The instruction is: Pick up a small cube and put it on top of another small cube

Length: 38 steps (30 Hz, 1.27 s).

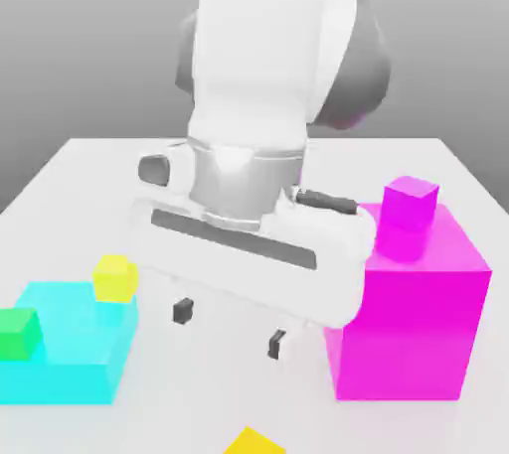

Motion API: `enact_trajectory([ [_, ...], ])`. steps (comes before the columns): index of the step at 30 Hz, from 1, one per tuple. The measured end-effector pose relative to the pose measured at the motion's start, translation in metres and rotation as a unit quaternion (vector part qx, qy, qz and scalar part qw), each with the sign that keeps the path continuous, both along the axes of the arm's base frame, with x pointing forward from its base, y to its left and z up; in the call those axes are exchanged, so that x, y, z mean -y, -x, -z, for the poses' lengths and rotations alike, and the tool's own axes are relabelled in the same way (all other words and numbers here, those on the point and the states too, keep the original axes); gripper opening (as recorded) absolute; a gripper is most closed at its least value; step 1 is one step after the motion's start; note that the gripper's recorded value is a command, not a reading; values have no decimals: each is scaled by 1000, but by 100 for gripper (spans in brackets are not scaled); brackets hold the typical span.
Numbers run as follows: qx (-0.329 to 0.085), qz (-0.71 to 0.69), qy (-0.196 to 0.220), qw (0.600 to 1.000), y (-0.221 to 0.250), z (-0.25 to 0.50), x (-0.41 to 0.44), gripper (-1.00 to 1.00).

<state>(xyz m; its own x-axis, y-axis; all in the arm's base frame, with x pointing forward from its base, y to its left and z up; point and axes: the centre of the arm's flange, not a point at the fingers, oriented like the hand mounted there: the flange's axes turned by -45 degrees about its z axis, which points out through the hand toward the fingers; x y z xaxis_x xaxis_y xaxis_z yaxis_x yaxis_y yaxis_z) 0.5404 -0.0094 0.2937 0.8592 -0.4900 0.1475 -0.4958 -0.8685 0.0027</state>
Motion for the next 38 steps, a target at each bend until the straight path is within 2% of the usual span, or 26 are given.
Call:
enact_trajectory([
  [5,-52,45,-35,997,7,83,-5,0],
  [9,-60,54,-41,996,9,143,-6,0],
  [10,-61,54,-41,996,9,155,-6,-100],
  [16,-60,54,-42,996,10,161,-7,-100],
  [21,-61,55,-41,996,9,108,-6,-100],
  [27,-59,225,-33,972,44,46,139,-100],
  [30,-52,329,-43,942,86,13,218,-100],
  [31,-47,382,-50,921,114,-1,259,-100],
  [32,-43,417,-57,906,133,-4,283,-100],
  [35,-40,432,-62,899,141,30,290,-100],
  [36,-40,432,-62,899,141,37,289,100],
  [38,-40,432,-62,899,141,37,289,100],
])
